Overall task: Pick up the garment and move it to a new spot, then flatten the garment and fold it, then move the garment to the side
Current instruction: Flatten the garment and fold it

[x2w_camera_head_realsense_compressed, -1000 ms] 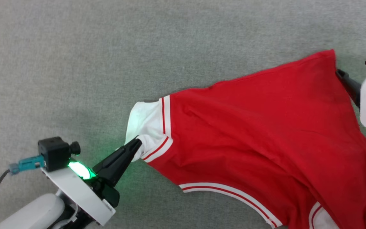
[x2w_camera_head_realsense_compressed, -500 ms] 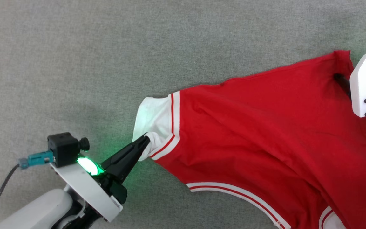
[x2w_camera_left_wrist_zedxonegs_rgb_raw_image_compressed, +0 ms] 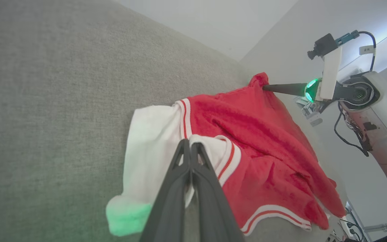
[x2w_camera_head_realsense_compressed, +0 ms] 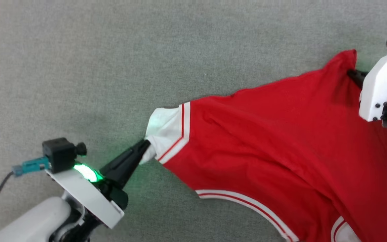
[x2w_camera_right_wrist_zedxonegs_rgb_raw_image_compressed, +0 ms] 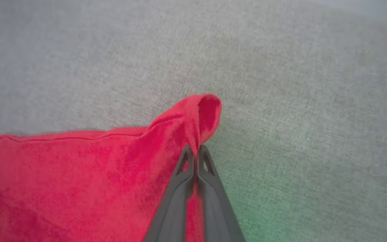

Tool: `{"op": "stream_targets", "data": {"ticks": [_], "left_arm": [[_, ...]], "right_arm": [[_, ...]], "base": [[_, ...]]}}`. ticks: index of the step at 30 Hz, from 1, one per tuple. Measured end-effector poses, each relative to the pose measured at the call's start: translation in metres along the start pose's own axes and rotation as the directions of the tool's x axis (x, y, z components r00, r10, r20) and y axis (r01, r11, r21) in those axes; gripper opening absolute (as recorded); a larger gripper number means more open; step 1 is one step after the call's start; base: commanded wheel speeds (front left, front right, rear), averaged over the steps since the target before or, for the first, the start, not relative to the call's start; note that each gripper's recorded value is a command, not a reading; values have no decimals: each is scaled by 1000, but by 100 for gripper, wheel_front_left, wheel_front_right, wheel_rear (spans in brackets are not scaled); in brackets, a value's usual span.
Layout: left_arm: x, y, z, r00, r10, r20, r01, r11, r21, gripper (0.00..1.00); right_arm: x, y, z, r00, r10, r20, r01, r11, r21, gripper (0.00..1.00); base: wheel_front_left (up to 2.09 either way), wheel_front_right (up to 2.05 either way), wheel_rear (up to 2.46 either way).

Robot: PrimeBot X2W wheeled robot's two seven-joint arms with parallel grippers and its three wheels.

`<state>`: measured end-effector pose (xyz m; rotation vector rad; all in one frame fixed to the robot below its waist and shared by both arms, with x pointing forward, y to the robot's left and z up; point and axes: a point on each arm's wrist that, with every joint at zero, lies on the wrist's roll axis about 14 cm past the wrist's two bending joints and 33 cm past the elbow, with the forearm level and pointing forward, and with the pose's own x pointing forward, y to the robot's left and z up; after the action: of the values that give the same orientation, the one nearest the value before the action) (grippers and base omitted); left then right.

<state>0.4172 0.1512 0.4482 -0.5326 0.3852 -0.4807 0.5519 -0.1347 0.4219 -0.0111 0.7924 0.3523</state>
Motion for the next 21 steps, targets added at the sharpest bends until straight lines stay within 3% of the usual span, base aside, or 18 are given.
{"op": "stream_targets", "data": {"ticks": [4,7,15,21], "left_arm": [[5,-6,28,998,-21,66,19,999,27,0],[16,-15,57,992,-69,108,59,994,94,0],[67,-34,171,955,-164,246,109,969,222,0],[101,-27,259,908,-150,390,47,964,262,0]], "right_arm": [[-15,-13,31,988,-34,151,23,997,72,0],[-31,-33,71,947,-97,307,58,989,135,0],[-61,-73,170,761,-248,600,120,962,245,0],[-87,-94,229,592,-329,736,200,944,261,0]], "base": [[0,0,0],[0,0,0],[0,0,0],[0,0,0]]}}
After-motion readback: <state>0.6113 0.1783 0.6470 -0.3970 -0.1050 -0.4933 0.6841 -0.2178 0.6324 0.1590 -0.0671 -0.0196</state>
